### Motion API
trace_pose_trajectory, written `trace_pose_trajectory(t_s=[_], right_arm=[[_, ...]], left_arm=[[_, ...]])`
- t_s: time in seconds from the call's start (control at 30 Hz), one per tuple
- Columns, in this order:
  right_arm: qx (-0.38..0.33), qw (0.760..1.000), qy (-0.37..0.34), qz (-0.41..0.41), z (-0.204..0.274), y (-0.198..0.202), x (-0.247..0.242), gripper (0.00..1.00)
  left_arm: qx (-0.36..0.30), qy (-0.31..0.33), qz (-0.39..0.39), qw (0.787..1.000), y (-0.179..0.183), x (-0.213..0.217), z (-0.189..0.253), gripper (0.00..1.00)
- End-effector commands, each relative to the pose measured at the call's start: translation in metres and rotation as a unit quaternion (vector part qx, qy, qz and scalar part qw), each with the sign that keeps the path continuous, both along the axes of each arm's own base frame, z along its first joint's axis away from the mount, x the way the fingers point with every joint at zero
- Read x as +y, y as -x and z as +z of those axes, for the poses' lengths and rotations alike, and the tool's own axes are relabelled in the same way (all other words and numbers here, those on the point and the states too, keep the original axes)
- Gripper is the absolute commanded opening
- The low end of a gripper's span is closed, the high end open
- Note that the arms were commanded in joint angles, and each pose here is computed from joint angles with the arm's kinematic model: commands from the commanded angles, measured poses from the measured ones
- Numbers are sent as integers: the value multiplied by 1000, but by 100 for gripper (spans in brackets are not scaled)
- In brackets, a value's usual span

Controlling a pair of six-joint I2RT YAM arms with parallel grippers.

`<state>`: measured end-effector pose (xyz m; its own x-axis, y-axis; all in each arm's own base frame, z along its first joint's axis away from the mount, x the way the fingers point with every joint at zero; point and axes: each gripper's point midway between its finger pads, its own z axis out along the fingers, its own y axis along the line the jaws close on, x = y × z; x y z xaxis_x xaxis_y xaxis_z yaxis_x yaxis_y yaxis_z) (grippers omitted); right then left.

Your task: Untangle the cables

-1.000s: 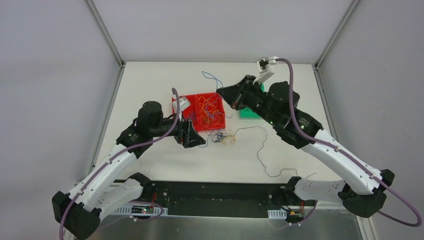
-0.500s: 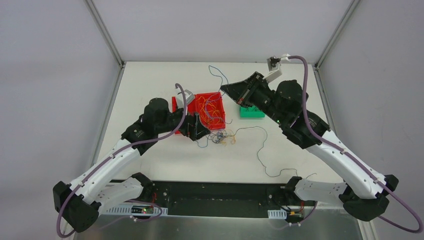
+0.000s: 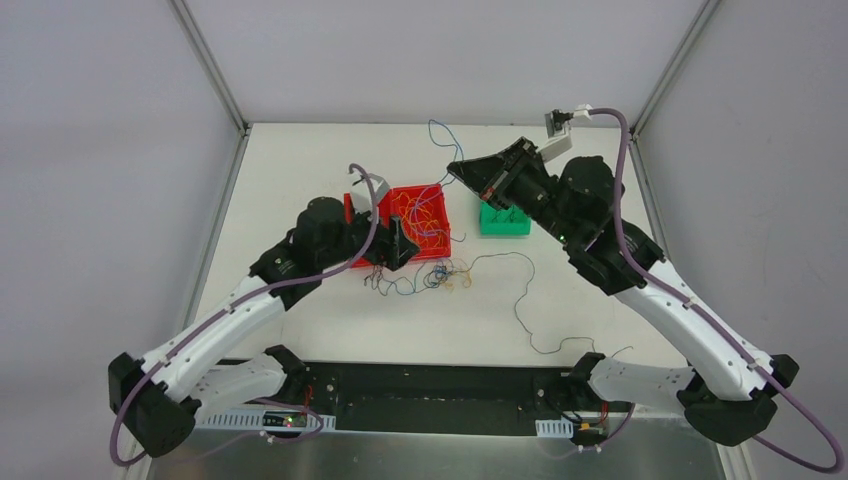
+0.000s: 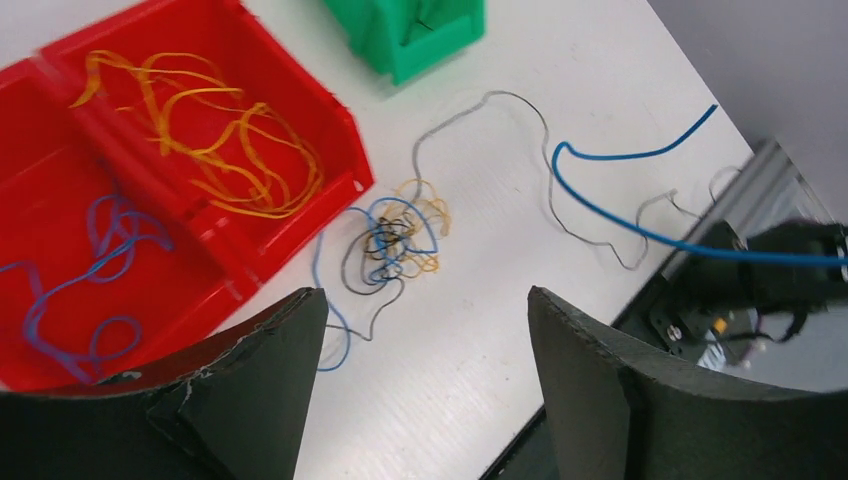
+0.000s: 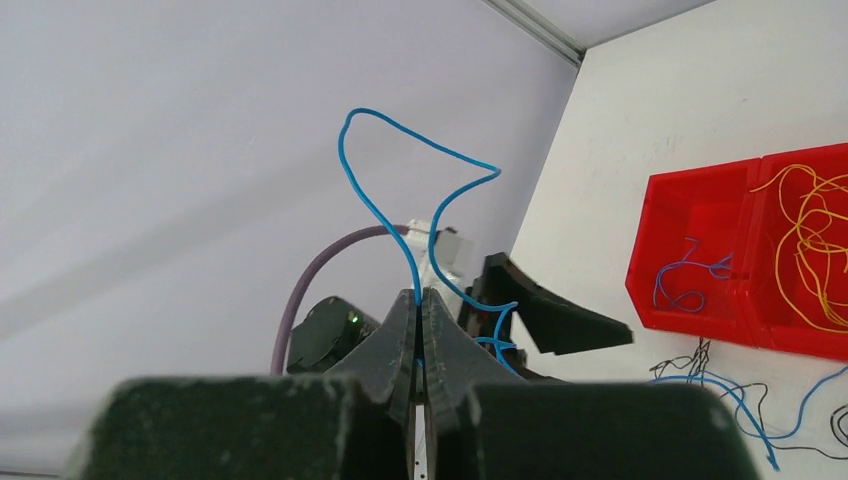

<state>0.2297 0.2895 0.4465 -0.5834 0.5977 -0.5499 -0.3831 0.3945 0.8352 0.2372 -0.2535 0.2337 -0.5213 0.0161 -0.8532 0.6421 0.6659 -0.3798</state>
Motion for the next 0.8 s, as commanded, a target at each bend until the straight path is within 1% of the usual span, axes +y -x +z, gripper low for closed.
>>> trace_pose_trajectory(t_s=[0.0,0.1,0.2,0.27,0.37,0.47,0.63,0.77], right_arm=[[-26,999,-23,-8,17,-10,5,0],[-23,1000,-5,-13,3,-25,17,0],[-14,1000,12,-9,-16,-40,35,0],[-15,1000,10,-3,-24,-50,51,0],[-9,1000,10,6,-39,-66,74,0],[-4,1000,19,11,-52,-82,98,0],[15,999,35,-2,-76,-110,122,0],[32,999,32,-7,-97,-128,140,0]], left_arm=[[-30,-20,167,985,-8,63,17,77],[-21,-92,257,962,-1,117,10,80],[-35,-156,314,936,9,162,16,86],[-51,-186,340,920,12,183,19,89],[-73,-206,371,902,13,202,22,89],[-81,-211,383,896,15,209,20,90],[-88,-202,368,903,21,208,13,93],[-97,-202,376,899,23,214,13,95]])
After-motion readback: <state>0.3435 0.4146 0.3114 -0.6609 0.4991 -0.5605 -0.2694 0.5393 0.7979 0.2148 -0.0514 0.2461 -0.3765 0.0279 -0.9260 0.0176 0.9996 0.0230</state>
